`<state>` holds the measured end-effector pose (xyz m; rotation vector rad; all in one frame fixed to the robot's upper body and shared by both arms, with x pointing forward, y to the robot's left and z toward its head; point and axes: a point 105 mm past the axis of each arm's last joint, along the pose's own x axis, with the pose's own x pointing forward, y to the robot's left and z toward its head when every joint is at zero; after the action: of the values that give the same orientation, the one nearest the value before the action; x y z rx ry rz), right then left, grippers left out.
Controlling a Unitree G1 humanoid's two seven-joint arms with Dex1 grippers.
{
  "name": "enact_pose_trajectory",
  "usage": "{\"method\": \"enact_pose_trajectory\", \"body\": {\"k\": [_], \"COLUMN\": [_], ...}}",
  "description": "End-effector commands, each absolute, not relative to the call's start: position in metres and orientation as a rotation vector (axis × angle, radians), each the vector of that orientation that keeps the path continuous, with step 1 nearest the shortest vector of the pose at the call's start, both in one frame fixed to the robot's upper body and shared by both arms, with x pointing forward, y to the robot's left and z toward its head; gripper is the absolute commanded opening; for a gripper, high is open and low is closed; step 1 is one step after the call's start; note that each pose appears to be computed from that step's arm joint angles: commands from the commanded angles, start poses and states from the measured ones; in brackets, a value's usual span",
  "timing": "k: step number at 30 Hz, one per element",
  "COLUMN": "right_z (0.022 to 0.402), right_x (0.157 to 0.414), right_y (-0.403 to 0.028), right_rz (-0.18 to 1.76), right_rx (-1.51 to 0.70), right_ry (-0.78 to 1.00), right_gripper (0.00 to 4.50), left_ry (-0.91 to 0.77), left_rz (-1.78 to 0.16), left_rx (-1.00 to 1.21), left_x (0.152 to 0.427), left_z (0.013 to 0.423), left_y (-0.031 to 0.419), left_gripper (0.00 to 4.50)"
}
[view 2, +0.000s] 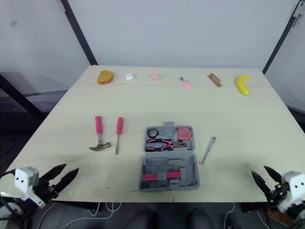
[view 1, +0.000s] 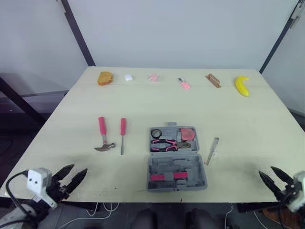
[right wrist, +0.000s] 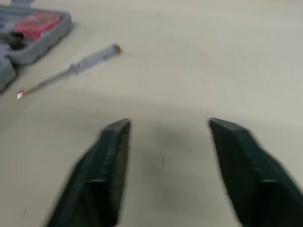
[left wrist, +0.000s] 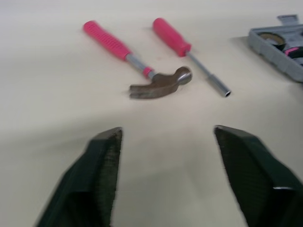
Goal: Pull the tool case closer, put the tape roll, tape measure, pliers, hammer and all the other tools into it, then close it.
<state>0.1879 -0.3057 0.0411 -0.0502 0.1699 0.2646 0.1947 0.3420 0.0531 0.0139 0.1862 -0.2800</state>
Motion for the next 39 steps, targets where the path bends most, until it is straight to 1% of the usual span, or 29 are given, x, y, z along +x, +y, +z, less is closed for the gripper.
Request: {"method": "enact_pose_trajectory", "body": {"k": [1, 2, 4, 6, 13, 18, 22, 27, 30, 35, 39], "right_z": [0.053, 0.051, 0.051, 0.052, 0.054, 0.058, 0.064, 0.064, 0.060, 0.060, 0.053], "right_x": [0.174, 0.169, 0.164, 0.164, 0.176, 0.193, 0.213, 0.243, 0.258, 0.282, 0.294], "right_y": [-0.323, -0.329, -0.338, -0.343, -0.337, -0.310, -0.282, -0.235, -0.215, -0.193, -0.183], "right_rz": [0.193, 0.165, 0.113, 0.080, 0.120, 0.211, 0.260, 0.326, 0.325, 0.289, 0.246], "right_rx": [-0.066, -0.060, -0.040, -0.022, -0.036, -0.029, -0.003, 0.016, -0.020, -0.016, -0.019], "right_ry": [0.132, 0.137, 0.136, 0.124, 0.115, 0.097, 0.072, 0.076, 0.101, 0.096, 0.119], "right_gripper": [4.19, 4.42, 4.42, 4.42, 4.42, 4.42, 4.42, 4.42, 4.42, 4.42, 4.42], "left_ry": [0.158, 0.163, 0.165, 0.165, 0.144, 0.139, 0.109, 0.094, 0.087, 0.024, -0.009], "left_rz": [-0.208, -0.180, -0.143, -0.146, -0.219, -0.364, -0.506, -0.789, -0.938, -1.068, -1.165], "left_rx": [0.028, 0.023, 0.016, 0.015, 0.040, 0.106, 0.160, 0.227, 0.242, 0.262, 0.297], "left_x": [0.181, 0.177, 0.170, 0.169, 0.181, 0.192, 0.206, 0.218, 0.219, 0.230, 0.235], "left_z": [0.059, 0.057, 0.055, 0.054, 0.060, 0.070, 0.086, 0.101, 0.107, 0.126, 0.140], "left_y": [0.355, 0.359, 0.364, 0.362, 0.349, 0.332, 0.310, 0.268, 0.249, 0.224, 0.206], "left_gripper": [4.47, 4.50, 4.50, 4.50, 4.50, 4.50, 4.50, 4.50, 4.50, 4.50, 4.50]}}
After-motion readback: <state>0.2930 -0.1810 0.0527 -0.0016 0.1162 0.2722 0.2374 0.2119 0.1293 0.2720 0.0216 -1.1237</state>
